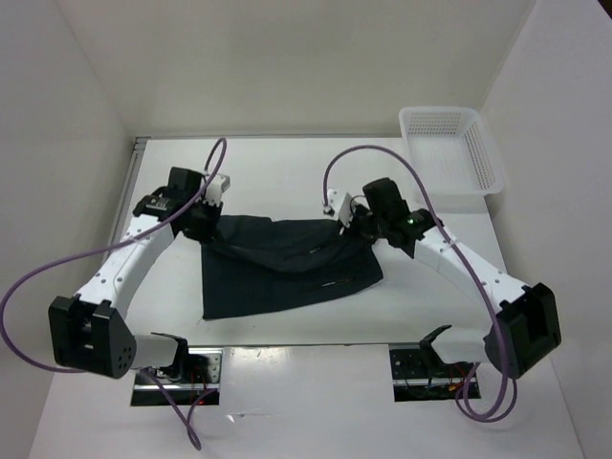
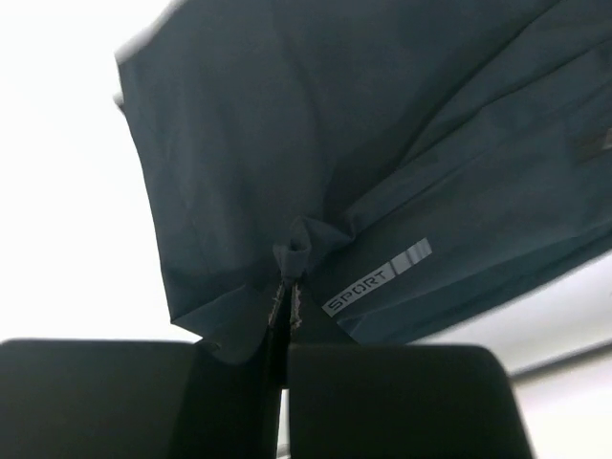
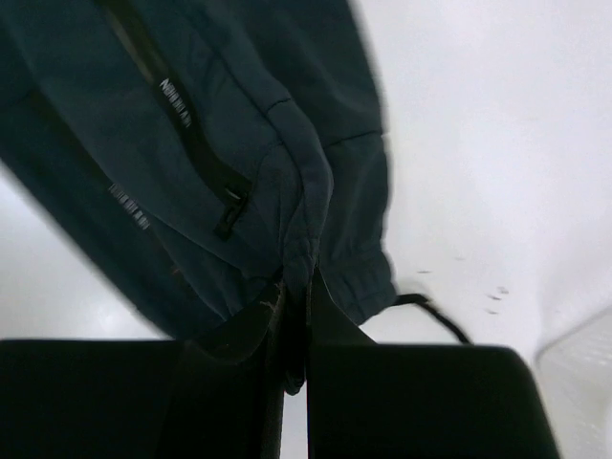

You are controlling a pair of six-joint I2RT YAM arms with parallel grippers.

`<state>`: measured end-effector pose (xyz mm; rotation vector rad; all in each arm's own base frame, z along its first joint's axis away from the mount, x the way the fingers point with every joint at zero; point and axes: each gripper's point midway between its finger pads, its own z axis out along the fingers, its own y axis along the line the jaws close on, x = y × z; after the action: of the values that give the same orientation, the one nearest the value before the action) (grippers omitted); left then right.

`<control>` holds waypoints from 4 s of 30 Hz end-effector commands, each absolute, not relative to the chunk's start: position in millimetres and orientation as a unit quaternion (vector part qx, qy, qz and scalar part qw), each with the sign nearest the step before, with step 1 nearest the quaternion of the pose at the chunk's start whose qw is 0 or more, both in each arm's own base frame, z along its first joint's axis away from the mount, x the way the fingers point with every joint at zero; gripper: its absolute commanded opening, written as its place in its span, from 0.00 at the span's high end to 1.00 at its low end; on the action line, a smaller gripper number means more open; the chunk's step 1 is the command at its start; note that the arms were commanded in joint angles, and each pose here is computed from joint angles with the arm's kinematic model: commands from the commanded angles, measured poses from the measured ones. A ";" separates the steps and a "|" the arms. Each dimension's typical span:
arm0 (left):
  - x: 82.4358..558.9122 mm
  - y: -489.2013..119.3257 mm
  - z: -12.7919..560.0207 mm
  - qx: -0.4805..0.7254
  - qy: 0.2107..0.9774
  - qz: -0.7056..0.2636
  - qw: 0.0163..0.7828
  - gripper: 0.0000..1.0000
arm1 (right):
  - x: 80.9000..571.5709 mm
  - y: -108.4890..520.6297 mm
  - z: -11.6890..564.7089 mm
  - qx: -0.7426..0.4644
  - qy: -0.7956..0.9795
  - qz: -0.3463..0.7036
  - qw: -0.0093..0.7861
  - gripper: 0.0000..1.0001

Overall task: Fold and stack the shorts
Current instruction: Fold the shorts

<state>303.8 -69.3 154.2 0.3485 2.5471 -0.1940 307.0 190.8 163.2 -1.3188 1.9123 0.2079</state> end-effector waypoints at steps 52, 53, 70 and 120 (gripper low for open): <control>198.1 -36.3 38.4 0.139 0.990 0.006 -0.034 0.34 | 194.0 193.9 58.1 -0.704 0.676 0.083 0.202 0.43; 195.0 -35.7 36.7 0.139 0.989 0.007 -0.045 0.43 | 194.0 193.9 58.0 -0.704 0.676 0.083 0.202 0.46; 166.5 -42.2 36.3 0.124 0.984 -0.032 -0.126 1.00 | 222.4 192.7 63.2 -0.693 0.685 0.052 0.218 0.96; 194.7 -63.8 100.1 0.248 0.964 0.048 0.085 1.00 | 269.2 183.9 111.9 -0.727 0.589 -0.046 0.348 0.99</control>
<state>218.7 -62.1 110.1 0.6545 2.7921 0.1583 313.8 178.6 144.4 -1.6402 1.5959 -0.1987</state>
